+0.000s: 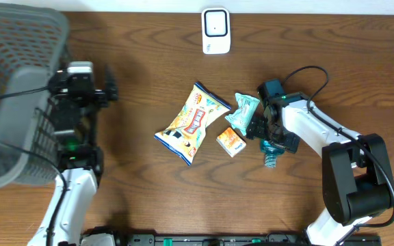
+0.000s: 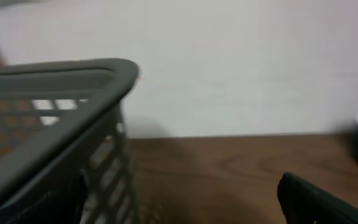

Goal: Scan the item barcode

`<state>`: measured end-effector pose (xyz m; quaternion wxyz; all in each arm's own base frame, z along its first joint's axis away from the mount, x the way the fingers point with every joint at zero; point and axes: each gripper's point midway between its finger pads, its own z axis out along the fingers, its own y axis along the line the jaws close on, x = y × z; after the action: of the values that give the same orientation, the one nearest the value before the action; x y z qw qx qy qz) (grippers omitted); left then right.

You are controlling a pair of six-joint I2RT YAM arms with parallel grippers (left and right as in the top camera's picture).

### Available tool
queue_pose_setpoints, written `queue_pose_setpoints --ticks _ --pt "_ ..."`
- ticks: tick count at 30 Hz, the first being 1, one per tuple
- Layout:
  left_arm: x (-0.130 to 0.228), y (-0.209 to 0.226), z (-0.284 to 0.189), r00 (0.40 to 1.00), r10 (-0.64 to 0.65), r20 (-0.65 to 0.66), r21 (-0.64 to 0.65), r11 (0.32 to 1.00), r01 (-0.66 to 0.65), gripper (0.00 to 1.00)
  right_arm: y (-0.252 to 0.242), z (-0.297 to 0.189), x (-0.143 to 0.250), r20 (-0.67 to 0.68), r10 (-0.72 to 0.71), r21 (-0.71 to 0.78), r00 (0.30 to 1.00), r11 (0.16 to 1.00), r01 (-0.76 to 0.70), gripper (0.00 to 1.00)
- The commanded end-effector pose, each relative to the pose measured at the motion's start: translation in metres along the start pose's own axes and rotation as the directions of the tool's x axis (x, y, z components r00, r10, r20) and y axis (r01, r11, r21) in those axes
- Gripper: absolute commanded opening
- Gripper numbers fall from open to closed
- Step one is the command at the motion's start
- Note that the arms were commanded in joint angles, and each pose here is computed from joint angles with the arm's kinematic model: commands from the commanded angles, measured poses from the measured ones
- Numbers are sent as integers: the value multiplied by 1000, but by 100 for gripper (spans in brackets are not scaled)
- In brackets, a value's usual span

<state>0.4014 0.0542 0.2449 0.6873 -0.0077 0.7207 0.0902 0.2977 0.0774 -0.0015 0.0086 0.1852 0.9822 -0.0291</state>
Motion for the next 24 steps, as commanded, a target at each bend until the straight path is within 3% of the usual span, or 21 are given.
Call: queue_pose_setpoints --ticks 1,5,10,19,24 --pt "-14 24 0 999 18 47 -56 998 -16 98 1 4 2 -1 -33 22 999 999 33 99" --pt "-44 5 -6 986 25 166 67 997 -37 98 1 4 2 -1 -33 22 999 999 33 99" --pt "-108 -17 -32 923 -13 386 204 976 -71 98 1 4 3 -1 -33 22 999 999 33 99" --pt "-213 -22 -118 756 15 654 196 962 -190 98 1 4 2 -1 -37 22 999 999 37 99" --pt "-240 -40 -189 681 24 732 238 927 -289 98 2 4 2 2 -38 20 999 999 38 99"
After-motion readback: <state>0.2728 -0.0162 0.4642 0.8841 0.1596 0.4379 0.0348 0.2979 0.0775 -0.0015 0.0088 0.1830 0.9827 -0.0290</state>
